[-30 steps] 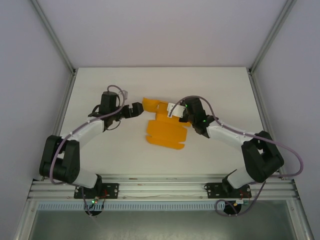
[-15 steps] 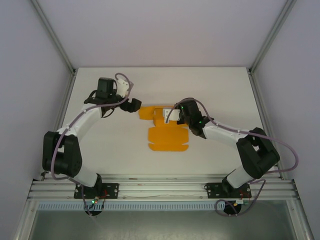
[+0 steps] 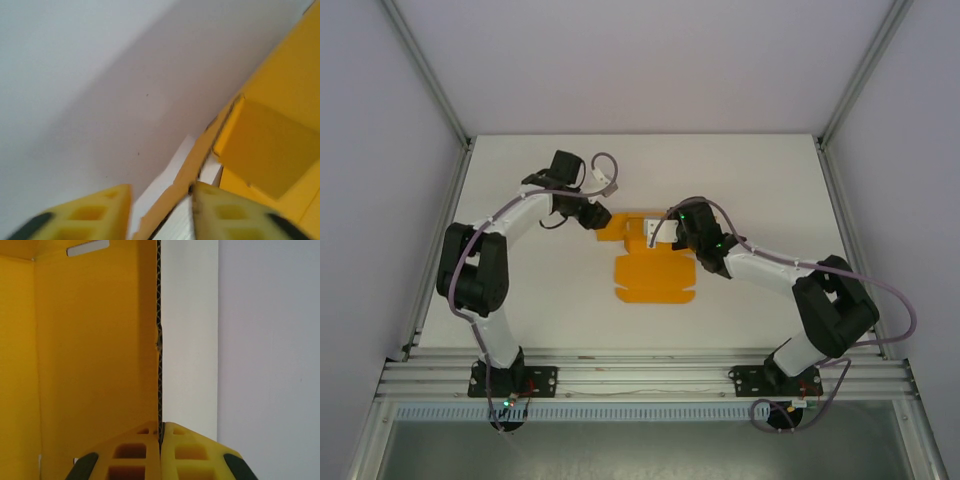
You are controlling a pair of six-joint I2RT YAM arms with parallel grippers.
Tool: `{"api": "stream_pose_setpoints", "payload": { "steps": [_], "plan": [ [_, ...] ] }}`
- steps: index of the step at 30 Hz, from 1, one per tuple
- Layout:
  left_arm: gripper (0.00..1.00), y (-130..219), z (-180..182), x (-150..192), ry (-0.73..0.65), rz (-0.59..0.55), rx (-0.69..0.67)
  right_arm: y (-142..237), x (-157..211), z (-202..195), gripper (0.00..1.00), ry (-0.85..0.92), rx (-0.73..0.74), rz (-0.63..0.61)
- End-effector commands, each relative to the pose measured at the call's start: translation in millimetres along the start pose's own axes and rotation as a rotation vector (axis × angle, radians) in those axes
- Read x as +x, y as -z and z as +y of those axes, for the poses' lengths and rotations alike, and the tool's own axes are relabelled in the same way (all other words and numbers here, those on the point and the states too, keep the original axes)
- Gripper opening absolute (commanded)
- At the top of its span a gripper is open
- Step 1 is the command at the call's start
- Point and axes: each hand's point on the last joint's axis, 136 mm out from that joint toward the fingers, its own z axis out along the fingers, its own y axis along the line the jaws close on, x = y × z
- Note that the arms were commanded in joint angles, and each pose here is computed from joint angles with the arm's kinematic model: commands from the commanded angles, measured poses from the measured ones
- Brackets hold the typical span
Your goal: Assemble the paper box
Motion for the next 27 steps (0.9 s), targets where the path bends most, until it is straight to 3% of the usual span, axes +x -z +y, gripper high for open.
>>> {"api": "stream_pose_setpoints", "payload": {
  "steps": [1,4,9,11,14,19,27],
  "plan": [
    [0.16,3.6,-6.4,1.6,0.012,-0.001,0.011,2.1,-0.1,-5.4,0.00,-0.015,0.023,0.016],
    [0.00,2.5,-0.1,-4.0,0.069,-0.055,-0.027,2.2,-2.3,-3.3,0.00,-0.039,0.024,-0.001],
    [0.00,4.3,2.5,-32.3,0.245,-0.163,-0.063,-1.7,-3.8,-9.1,0.00,-0.054,0.062,0.031],
    [0.00,4.6,-9.2,-46.9,0.293,-0.220,-0.052,-3.7,-6.2,-11.2,0.00,-0.046,0.084,0.056],
    [0.00,-1.0,-49.1,-63.6,0.282,-0.265,0.078,-5.8,-10.2,-4.6,0.00,-0.023,0.060,0.058],
    [0.00,-8.3,-80.6,-68.8,0.310,-0.301,0.170,-4.2,-8.6,-2.8,0.00,-0.039,0.052,0.065],
    [0.00,-11.5,-75.6,-64.8,0.442,-0.332,0.147,-0.1,-7.1,2.5,0.00,-0.045,0.036,0.067]
  ]
}}
